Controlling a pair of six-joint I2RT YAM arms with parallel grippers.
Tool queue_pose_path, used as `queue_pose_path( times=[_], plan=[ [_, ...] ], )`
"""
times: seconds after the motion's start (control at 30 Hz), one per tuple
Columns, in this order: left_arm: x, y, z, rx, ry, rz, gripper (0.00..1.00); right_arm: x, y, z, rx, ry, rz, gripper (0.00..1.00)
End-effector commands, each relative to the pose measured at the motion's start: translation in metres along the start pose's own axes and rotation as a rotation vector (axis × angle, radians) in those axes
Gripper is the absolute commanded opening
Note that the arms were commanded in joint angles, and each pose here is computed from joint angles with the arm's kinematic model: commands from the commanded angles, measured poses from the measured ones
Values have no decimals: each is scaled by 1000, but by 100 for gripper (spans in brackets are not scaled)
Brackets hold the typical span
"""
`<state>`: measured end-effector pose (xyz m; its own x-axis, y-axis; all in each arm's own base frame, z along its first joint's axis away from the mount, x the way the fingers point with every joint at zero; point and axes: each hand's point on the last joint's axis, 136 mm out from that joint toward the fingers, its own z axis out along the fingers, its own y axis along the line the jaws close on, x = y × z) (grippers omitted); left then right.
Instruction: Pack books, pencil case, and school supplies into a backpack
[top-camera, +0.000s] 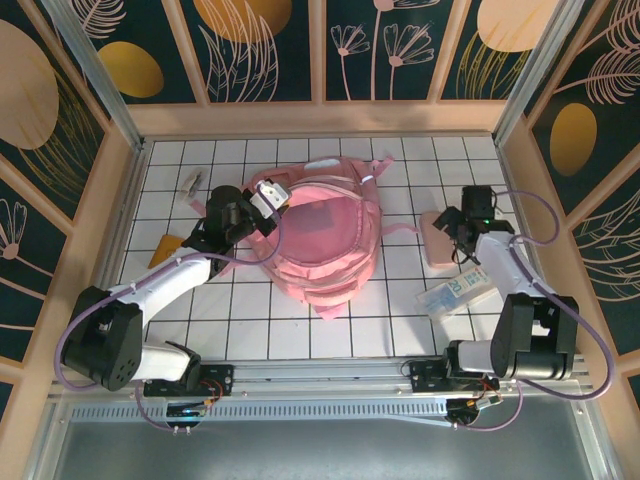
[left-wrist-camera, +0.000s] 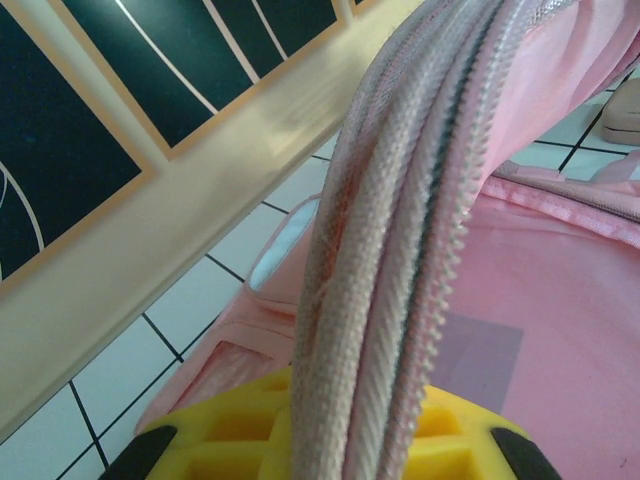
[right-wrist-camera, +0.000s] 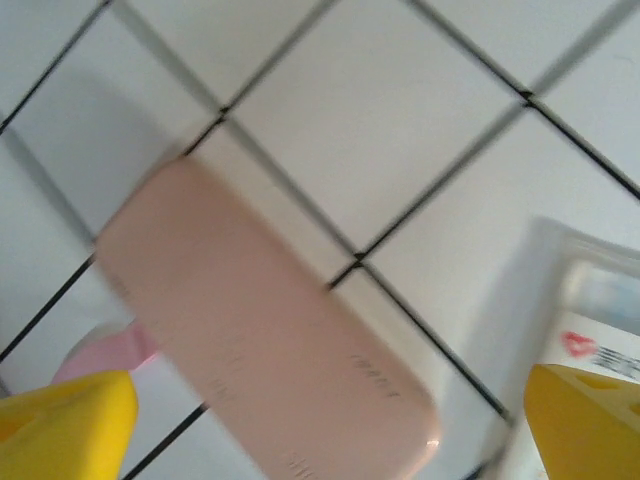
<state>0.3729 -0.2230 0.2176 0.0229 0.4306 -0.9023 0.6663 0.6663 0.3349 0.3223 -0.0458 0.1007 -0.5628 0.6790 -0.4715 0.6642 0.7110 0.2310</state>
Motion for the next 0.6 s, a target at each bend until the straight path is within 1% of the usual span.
queue_pose_path(
  times=[0.0, 0.07, 0.13, 0.23, 0.3, 0.5, 0.57],
  plan=[
    [-55, 18, -19, -63, -195, 6, 0, 24, -63, 6, 181, 105, 304, 99],
    [-55, 16, -21, -59, -202, -1, 0, 37, -77, 11, 148, 151, 426, 99],
    [-55, 15, -22, -54, -206, -3, 0, 41, -87, 13, 160, 158, 463, 99],
    [-55, 13, -23, -44, -205, -3, 0, 37, -100, 11, 235, 138, 424, 99],
    [-56, 12, -25, -37, -209, 0, 0, 34, -105, 12, 258, 135, 399, 99],
    [-57, 9, -26, -24, -212, 4, 0, 40, -111, 24, 262, 175, 339, 99],
    [-57, 7, -26, -15, -214, 1, 0, 46, -116, 29, 292, 200, 329, 99]
  ],
)
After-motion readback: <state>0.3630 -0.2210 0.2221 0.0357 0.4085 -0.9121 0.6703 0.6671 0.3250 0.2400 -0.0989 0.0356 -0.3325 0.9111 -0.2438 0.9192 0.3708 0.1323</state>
